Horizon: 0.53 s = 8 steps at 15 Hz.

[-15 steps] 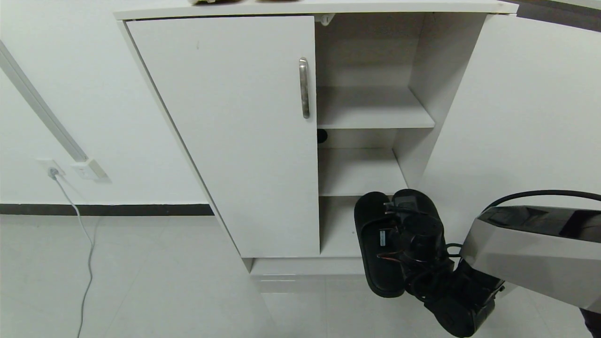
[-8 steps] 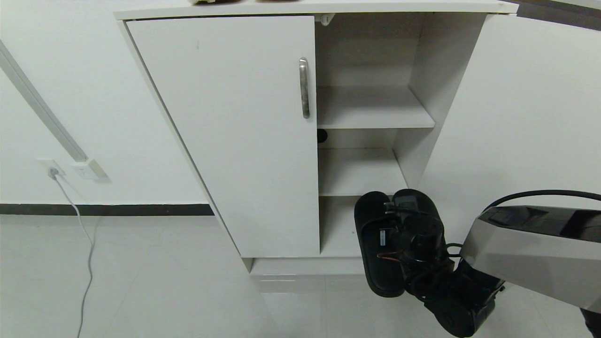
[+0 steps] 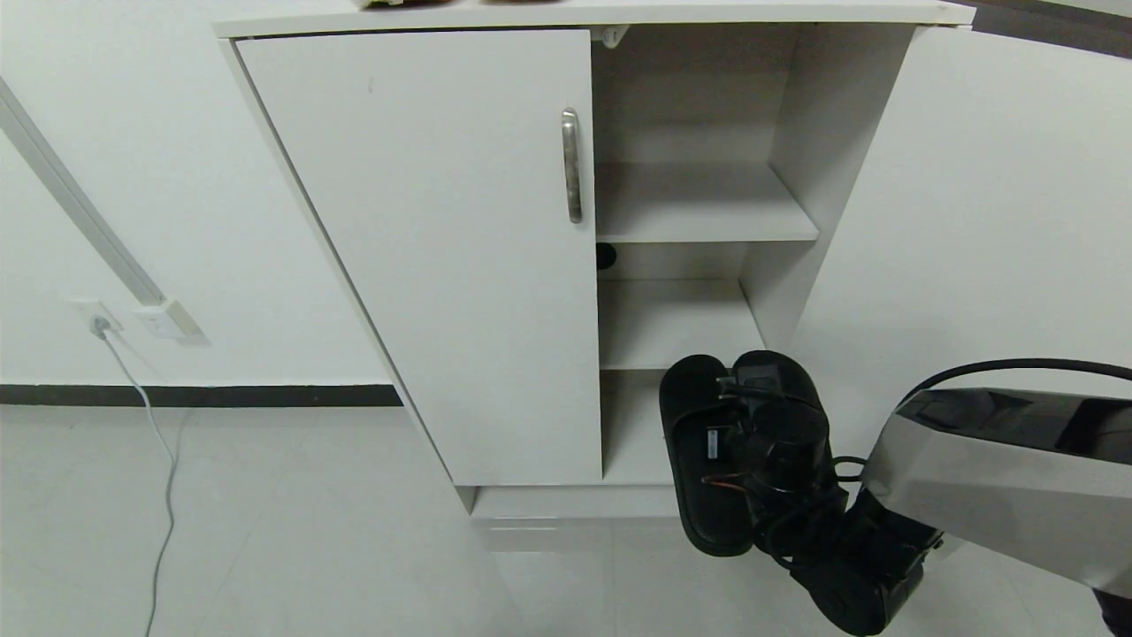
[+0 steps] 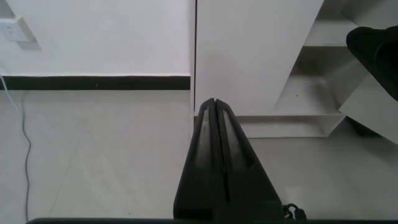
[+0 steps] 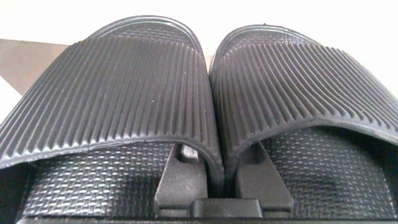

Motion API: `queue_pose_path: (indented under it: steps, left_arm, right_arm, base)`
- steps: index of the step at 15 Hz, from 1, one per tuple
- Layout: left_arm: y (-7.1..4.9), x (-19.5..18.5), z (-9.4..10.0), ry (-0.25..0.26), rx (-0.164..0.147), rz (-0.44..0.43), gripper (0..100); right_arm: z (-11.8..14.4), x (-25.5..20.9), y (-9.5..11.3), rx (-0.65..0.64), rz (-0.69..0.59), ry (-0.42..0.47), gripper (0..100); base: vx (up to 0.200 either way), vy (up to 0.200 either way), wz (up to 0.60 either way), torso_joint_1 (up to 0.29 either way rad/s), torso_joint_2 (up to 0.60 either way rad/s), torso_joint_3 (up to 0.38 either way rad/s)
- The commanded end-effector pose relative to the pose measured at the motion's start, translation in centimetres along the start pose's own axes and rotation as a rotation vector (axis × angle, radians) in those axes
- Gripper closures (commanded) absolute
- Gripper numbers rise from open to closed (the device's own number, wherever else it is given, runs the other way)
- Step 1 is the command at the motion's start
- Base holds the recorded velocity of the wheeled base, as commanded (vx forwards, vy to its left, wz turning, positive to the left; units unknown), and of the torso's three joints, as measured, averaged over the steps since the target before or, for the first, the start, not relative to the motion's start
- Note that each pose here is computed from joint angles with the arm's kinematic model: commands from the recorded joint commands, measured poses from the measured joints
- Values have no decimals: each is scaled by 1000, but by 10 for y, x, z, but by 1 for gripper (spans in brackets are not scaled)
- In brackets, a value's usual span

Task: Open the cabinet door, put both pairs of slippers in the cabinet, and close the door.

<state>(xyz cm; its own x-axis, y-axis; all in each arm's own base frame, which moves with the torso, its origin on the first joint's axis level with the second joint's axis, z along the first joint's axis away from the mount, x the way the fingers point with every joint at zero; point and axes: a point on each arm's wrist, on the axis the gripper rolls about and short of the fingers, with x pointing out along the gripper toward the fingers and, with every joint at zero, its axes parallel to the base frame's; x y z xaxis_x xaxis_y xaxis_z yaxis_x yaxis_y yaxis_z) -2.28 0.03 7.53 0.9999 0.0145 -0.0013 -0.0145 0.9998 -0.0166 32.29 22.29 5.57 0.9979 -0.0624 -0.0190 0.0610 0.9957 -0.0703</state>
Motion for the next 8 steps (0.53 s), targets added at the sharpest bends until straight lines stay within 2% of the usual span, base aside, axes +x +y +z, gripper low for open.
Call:
queue_pose_path:
  steps: [1, 5, 8]
  left_arm:
    - [0, 0, 0, 2, 0, 1, 100]
    - [0, 0, 0, 2, 0, 1, 100]
    - [0, 0, 0, 2, 1, -1, 100]
  right_arm:
    - [-4, 4, 12, -1, 20, 4, 100]
    - [-1, 25, 30, 42, 31, 55, 100]
    - [5, 29, 34, 55, 32, 57, 100]
  base:
    - [0, 0, 0, 0, 0, 0]
    - [0, 0, 0, 0, 0, 0]
    - [0, 0, 0, 0, 0, 0]
